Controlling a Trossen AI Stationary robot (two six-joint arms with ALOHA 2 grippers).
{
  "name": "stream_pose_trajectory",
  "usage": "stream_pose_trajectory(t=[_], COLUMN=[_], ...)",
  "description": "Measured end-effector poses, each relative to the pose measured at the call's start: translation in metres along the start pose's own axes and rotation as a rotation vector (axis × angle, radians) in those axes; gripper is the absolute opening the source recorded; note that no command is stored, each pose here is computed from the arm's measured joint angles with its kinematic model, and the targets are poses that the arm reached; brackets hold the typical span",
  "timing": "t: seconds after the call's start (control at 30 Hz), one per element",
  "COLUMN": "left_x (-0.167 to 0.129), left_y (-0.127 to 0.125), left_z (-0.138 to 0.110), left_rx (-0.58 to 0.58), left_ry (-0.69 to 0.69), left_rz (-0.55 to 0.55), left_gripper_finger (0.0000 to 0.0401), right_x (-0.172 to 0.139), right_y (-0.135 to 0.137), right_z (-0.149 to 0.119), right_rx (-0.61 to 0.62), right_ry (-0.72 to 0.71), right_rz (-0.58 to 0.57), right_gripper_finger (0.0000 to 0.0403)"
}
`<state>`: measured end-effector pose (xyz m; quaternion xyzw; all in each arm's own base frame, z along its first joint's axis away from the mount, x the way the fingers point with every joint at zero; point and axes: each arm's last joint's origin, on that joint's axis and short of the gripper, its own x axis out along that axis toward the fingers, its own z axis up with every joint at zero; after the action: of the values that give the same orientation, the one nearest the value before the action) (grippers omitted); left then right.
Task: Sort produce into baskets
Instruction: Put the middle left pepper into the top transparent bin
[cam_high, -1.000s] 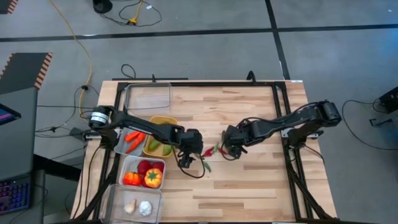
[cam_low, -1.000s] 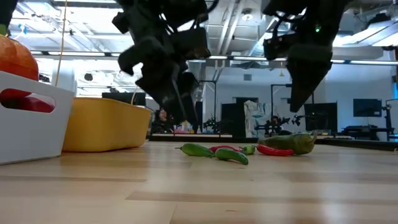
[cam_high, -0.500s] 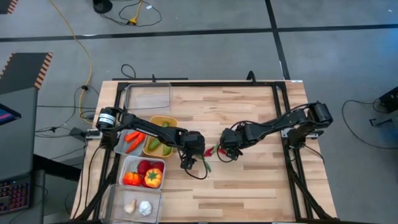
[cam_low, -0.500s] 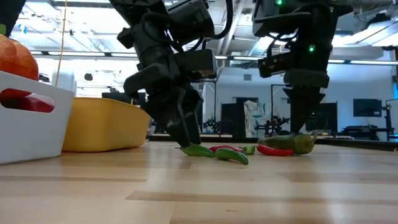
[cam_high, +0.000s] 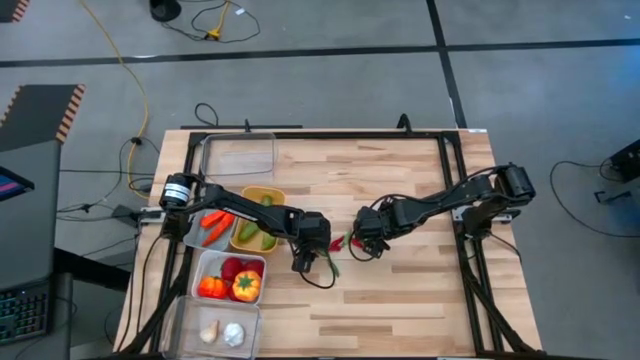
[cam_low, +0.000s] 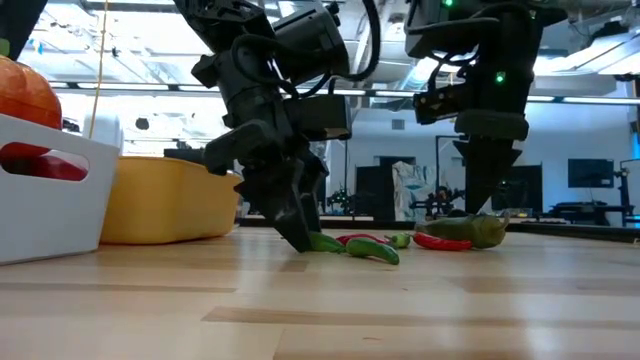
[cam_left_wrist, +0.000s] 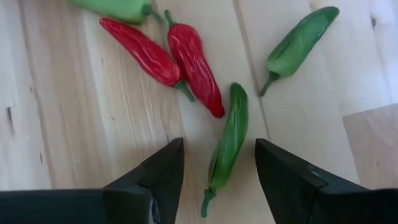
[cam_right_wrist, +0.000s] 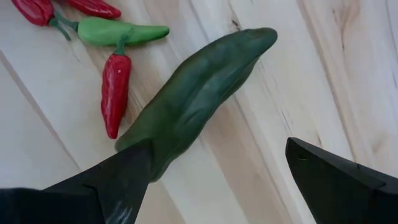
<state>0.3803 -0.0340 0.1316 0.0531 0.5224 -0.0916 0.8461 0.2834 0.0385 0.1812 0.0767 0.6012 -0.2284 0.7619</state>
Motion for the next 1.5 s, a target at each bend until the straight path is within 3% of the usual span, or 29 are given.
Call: stream_pose_trajectory(t=[0.43, 0.67, 0.93, 1.23, 1.5], left_x=[-0.002, -0.016, -0.071, -0.148, -0.205], left_y=[0.001, 0.007, 0.039, 0.086, 0.125], left_z=[0.001, 0.011, 0.011, -0.018, -0.055], left_rx=[0.018, 0.068, 0.029, -0.070, -0.258], left_ry=[0.013, 0.092, 0.127, 0.233, 0.296], left_rz=[0.022, 0.035, 0.083, 0.361, 0.566], left_gripper_finger=[0.0073, 0.0042, 0.0030, 0.0030, 0.0030], right_x=[0.000, -0.009, -0.020, -0.020, -0.020], right_y=[0.003, 0.005, 0.008, 0.008, 0.008], right_z=[-0.001, 0.007, 0.016, 0.016, 0.016], right_rx=[0.050, 0.057, 0.064, 0.063, 0.077], right_ry=[0.056, 0.040, 0.006, 0.005, 0.004], right_rz=[0.100, 0.128, 0.151, 0.152, 0.153], right_gripper_finger=[0.0388, 0.0388, 0.0388, 0.0388, 0.0388])
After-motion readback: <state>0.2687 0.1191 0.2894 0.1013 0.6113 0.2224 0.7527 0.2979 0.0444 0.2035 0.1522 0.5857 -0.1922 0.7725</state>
